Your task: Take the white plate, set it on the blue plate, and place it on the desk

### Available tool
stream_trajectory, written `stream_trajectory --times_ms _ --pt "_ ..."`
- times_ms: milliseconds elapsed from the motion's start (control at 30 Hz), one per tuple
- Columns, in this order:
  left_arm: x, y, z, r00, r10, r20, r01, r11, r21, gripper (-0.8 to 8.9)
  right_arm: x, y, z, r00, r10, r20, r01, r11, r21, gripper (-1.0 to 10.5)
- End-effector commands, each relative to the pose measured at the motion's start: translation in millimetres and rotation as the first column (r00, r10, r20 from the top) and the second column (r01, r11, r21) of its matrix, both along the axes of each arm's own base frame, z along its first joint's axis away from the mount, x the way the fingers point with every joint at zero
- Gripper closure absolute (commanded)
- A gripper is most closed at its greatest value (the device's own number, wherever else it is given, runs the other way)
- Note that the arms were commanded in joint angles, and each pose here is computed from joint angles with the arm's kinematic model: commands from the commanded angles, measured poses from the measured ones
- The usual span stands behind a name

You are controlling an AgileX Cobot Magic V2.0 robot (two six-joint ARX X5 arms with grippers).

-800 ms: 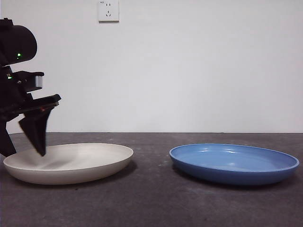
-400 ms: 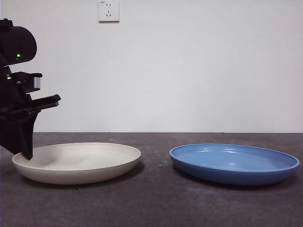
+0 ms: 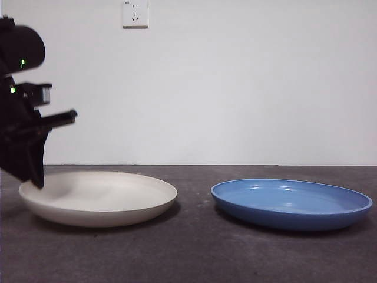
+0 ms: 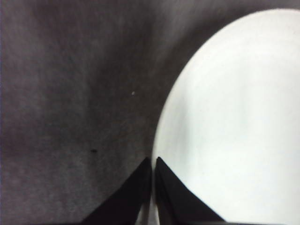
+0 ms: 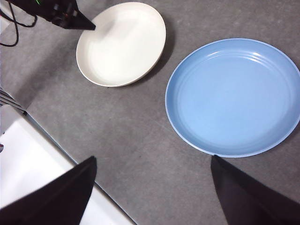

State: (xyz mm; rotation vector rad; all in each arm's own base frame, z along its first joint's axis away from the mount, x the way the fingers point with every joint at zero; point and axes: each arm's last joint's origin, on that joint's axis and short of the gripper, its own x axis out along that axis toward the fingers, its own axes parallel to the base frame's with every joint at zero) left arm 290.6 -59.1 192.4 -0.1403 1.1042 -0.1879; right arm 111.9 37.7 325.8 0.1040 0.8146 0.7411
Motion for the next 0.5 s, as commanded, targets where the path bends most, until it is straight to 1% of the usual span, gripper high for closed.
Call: stream_trajectory --times_ms 33,100,267,433,500 --pt "2.7 -1.6 25.7 0.996 0.025 0.090 -0.022 0.999 -0.039 8.05 1.3 0.7 5.6 1.000 -0.003 0.015 0.003 1.000 0.008 5.6" --pt "0.2 -2.3 39.5 0.992 0.021 0.122 -0.015 0.999 -0.052 8.05 1.3 0.7 5.6 1.000 -0.002 0.016 0.002 1.000 0.008 5.6" --pt "-6.1 -12.6 71.4 0.983 -0.020 0.181 0.042 0.992 -0.118 8.04 1.3 0.7 5.6 1.000 -0.003 0.015 0.003 1.000 0.008 5.6" --pt "-6.9 -38.4 91.3 0.970 -0.076 0.233 0.115 0.981 -0.156 8.04 1.2 0.7 6.0 1.000 -0.003 0.020 0.003 1.000 0.010 5.6" --pt "-6.3 -50.5 95.9 0.963 -0.104 0.249 0.148 0.975 -0.165 8.04 0.3 0.4 7.6 0.999 -0.015 0.030 0.014 1.000 0.022 5.6"
